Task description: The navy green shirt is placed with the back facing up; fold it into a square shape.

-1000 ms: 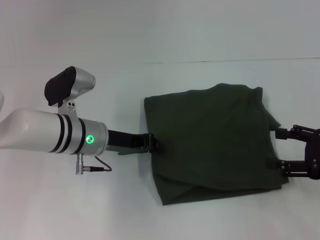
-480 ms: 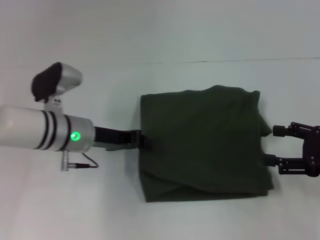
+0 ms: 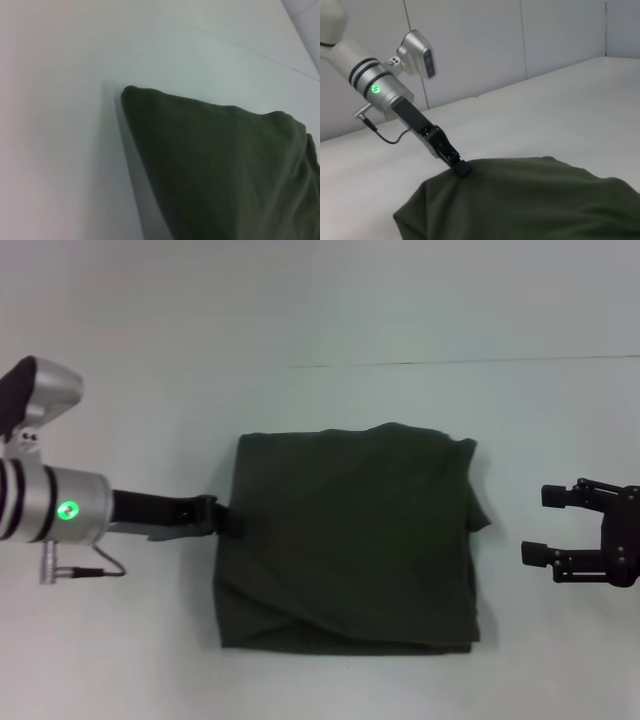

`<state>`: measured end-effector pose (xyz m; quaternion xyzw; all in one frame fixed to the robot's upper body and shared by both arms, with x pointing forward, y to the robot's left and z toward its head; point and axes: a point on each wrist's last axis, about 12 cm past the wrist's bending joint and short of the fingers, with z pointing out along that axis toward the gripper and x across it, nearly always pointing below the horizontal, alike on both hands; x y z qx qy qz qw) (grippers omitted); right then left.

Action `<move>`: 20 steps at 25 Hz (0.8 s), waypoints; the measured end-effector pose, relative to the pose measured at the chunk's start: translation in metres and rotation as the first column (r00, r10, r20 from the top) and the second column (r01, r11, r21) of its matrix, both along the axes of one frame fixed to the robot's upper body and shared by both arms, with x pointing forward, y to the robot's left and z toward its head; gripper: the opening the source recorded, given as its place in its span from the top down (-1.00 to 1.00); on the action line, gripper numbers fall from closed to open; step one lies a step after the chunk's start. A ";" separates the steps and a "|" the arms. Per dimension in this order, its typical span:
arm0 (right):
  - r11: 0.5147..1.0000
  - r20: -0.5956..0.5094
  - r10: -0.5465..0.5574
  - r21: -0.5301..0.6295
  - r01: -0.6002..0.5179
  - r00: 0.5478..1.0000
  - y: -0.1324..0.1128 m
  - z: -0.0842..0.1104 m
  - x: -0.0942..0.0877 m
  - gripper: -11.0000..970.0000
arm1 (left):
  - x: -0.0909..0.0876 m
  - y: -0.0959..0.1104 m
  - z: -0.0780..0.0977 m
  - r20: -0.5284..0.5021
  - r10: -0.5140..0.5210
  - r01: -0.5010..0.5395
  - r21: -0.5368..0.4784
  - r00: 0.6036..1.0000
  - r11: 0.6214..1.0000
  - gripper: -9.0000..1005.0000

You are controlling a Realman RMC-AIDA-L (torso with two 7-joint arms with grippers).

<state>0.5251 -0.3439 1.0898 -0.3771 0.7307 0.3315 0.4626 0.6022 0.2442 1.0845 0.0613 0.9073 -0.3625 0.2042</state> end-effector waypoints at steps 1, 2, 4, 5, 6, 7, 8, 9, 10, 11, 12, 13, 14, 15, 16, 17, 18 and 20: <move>1.000 0.000 0.000 0.000 0.000 1.000 0.000 0.000 0.000 -0.95 | -0.002 0.003 0.000 -0.007 -0.002 0.002 -0.001 1.000 1.000 0.80; 1.000 0.000 0.001 0.000 -0.001 1.000 0.000 0.000 0.000 -0.95 | -0.003 0.006 0.001 -0.011 -0.003 0.003 -0.003 1.000 1.000 0.80; 1.000 -0.001 0.001 0.000 -0.001 1.000 0.000 0.000 0.001 -0.95 | -0.007 0.011 0.001 -0.022 -0.006 0.006 -0.006 1.000 1.000 0.79; 1.000 -0.001 0.000 0.000 0.000 1.000 0.001 0.000 0.001 -0.95 | -0.009 0.015 0.002 -0.026 -0.005 0.005 -0.006 1.000 1.000 0.77; 1.000 -0.002 -0.001 0.000 0.001 1.000 0.001 0.000 0.001 -0.95 | -0.009 0.015 0.002 -0.026 -0.006 0.005 -0.006 1.000 1.000 0.76; 1.000 -0.002 -0.001 0.001 0.001 1.000 0.001 0.000 0.001 -0.95 | -0.010 0.017 0.002 -0.027 -0.006 0.006 -0.005 1.000 1.000 0.75; 1.000 -0.002 -0.001 0.002 0.001 1.000 0.002 0.000 0.001 -0.95 | -0.010 0.018 0.003 -0.027 -0.005 0.005 -0.004 1.000 1.000 0.73; 1.000 -0.003 -0.001 0.003 0.001 1.000 0.002 0.000 0.001 -0.95 | -0.010 0.019 0.003 -0.029 -0.008 0.008 -0.003 1.000 1.000 0.72; 1.000 -0.003 -0.001 0.004 0.001 1.000 0.003 -0.001 0.001 -0.95 | -0.010 0.020 0.004 -0.031 -0.011 0.011 -0.004 0.999 1.000 0.71; 1.000 -0.004 0.000 0.005 0.000 1.000 0.003 -0.001 0.002 -0.95 | -0.010 0.020 0.005 -0.031 -0.013 0.013 -0.008 0.999 1.000 0.69; 1.000 -0.004 0.001 0.006 -0.001 1.000 0.004 -0.001 0.002 -0.95 | -0.011 0.020 0.005 -0.030 -0.017 0.016 -0.013 0.999 1.000 0.68; 1.000 -0.004 0.002 0.006 -0.002 1.000 0.004 -0.001 0.002 -0.95 | -0.011 0.021 0.006 -0.028 -0.020 0.019 -0.019 0.999 1.000 0.67; 1.000 -0.005 0.002 0.007 -0.002 1.000 0.004 -0.001 0.002 -0.95 | -0.011 0.021 0.006 -0.025 -0.021 0.021 -0.023 0.999 1.000 0.66; 1.000 -0.005 0.002 0.008 -0.002 1.000 0.005 -0.001 0.002 -0.95 | -0.011 0.021 0.007 -0.023 -0.023 0.022 -0.025 0.999 0.999 0.64; 1.000 -0.006 0.003 0.010 -0.003 1.000 0.006 -0.001 0.002 -0.95 | -0.011 0.021 0.007 -0.023 -0.025 0.025 -0.025 0.999 0.999 0.63; 1.000 -0.007 0.003 0.011 -0.003 1.000 0.006 -0.002 0.002 -0.95 | -0.011 0.021 0.006 -0.020 -0.030 0.030 -0.022 0.999 0.999 0.62; 1.000 -0.008 0.004 0.013 -0.004 1.000 0.007 -0.002 0.002 -0.95 | -0.011 0.021 0.006 -0.020 -0.030 0.030 -0.022 0.999 0.999 0.52; 1.000 -0.008 0.003 0.014 -0.003 1.000 0.008 -0.002 0.002 -0.95 | -0.012 0.022 0.008 0.001 -0.043 0.043 -0.021 0.999 0.999 0.34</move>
